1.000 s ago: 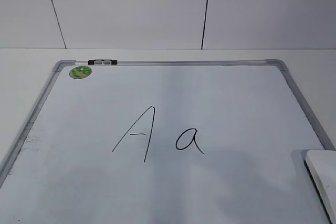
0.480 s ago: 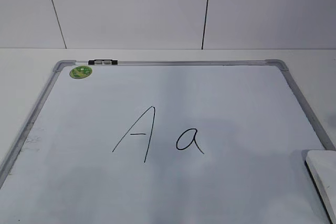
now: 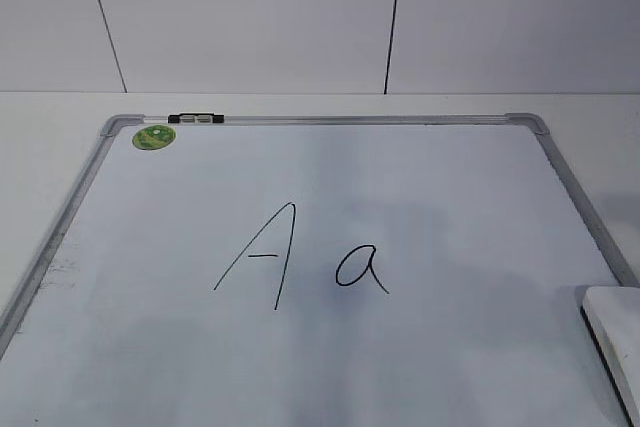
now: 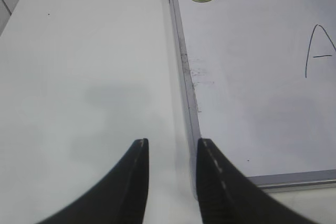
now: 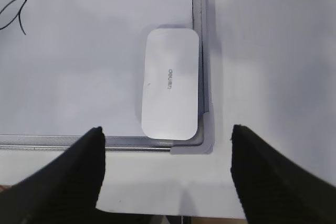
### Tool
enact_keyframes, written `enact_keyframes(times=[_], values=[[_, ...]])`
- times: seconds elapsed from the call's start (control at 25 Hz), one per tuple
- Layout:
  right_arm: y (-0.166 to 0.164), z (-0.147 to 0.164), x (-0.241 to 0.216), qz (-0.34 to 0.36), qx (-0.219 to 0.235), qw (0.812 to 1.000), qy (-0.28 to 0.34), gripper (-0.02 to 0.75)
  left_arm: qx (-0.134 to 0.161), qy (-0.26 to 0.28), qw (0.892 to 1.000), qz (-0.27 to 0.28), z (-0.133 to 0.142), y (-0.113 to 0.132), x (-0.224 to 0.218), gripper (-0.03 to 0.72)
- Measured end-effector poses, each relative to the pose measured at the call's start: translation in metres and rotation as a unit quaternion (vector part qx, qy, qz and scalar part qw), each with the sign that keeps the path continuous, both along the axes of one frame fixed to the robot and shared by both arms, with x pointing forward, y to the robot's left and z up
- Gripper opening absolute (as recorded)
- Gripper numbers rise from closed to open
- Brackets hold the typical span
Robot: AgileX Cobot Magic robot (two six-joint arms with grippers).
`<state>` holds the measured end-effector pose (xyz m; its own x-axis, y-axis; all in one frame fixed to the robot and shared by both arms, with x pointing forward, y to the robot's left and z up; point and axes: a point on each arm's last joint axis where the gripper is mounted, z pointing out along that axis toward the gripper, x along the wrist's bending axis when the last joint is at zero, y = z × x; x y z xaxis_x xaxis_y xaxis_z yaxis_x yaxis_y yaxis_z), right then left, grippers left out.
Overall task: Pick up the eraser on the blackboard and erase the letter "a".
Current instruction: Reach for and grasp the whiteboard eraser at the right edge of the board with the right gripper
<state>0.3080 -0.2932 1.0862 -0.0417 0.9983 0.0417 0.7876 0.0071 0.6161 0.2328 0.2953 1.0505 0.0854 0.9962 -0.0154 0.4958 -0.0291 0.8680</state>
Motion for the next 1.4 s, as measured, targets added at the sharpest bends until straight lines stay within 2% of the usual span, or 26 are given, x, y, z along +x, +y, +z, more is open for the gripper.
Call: enact_keyframes(times=[0.36, 0.72, 1.12, 1.28, 1.4], values=[[0.005, -0.013, 0.031, 0.004, 0.028, 0.994, 0.102, 0.593, 0.000, 0.000, 1.000, 0.000, 0.000, 0.000, 0.000, 0.235], [0.012, -0.032, 0.056, 0.020, 0.020, 0.980, 0.197, 0.592, 0.000, 0.000, 1.000, 0.000, 0.000, 0.000, 0.000, 0.235], [0.015, -0.045, 0.071, 0.017, 0.026, 0.970, 0.241, 0.595, 0.000, 0.000, 1.000, 0.000, 0.000, 0.000, 0.000, 0.235], [0.015, -0.053, 0.079, 0.019, 0.022, 0.964, 0.265, 0.659, 0.000, 0.000, 1.000, 0.000, 0.000, 0.000, 0.000, 0.235], [0.015, -0.057, 0.084, 0.022, 0.020, 0.961, 0.277, 0.677, 0.000, 0.000, 1.000, 0.000, 0.000, 0.000, 0.000, 0.235]])
